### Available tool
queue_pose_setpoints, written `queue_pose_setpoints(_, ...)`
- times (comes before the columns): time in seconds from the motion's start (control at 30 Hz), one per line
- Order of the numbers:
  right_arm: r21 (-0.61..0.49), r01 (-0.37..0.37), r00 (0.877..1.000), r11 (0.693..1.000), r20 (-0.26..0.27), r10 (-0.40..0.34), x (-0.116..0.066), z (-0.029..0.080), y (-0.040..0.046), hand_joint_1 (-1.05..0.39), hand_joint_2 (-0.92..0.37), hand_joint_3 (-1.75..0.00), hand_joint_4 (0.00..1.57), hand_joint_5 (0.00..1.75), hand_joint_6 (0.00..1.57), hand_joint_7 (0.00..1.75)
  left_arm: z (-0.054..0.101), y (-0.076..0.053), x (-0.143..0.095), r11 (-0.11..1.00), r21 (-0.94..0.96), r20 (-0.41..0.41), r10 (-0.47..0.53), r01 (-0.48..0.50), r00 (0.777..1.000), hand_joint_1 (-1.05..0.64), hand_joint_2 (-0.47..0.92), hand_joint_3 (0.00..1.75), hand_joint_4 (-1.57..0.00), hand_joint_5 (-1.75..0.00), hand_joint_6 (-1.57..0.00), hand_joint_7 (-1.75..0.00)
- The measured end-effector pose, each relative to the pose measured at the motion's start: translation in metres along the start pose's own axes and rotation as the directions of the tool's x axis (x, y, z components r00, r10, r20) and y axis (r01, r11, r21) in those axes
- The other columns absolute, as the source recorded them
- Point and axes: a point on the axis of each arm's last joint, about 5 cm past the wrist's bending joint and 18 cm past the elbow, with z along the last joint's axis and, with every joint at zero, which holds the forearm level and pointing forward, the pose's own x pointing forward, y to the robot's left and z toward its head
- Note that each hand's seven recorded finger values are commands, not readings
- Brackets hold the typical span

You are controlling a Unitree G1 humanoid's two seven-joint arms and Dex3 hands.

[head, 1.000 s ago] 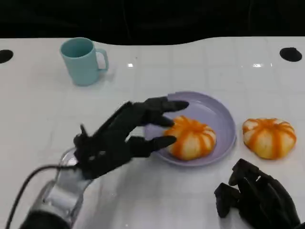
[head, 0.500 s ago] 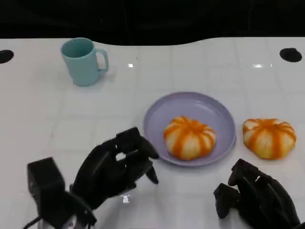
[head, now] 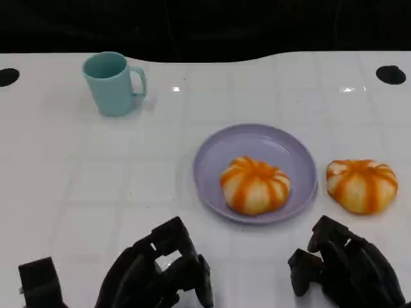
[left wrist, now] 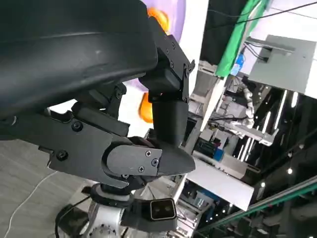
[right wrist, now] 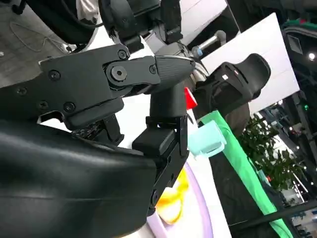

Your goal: Grasp the bread from the table and place it into the plate.

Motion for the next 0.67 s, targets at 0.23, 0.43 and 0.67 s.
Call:
queue_pose_setpoints(0.23, 0.001, 0.002, 1.0, 1.0, -0.002, -0.002, -0.0006, -0.0003, -0.0006, -0.56, -0.92, -0.23, 0.77, 1.71, 0.68, 1.44, -0.0009, -0.0004, 0.0002, 1.0, -0.019, 0.016, -0.008, 0.009, 1.0, -0.64, 0.92, 0.22, -0.82, -1.75, -0.59, -1.65)
queue_pose_setpoints(0.43, 0.005, 0.014, 1.0, 1.0, -0.006, -0.014, -0.0028, -0.0018, -0.0026, -0.56, -0.92, -0.24, 0.75, 1.71, 0.66, 1.45, -0.001, 0.0025, -0.0011, 1.0, -0.031, 0.021, 0.0, 0.001, 1.0, -0.63, 0.92, 0.2, -0.81, -1.75, -0.63, -1.58)
queue_pose_setpoints(0.67, 0.0, 0.012, 1.0, 1.0, -0.001, -0.012, -0.0019, -0.0033, -0.0047, -0.55, -0.92, -0.24, 0.75, 1.7, 0.66, 1.45, -0.0018, 0.0059, 0.0005, 0.999, -0.042, 0.024, -0.016, 0.017, 1.0, -0.63, 0.92, 0.21, -0.82, -1.75, -0.63, -1.57)
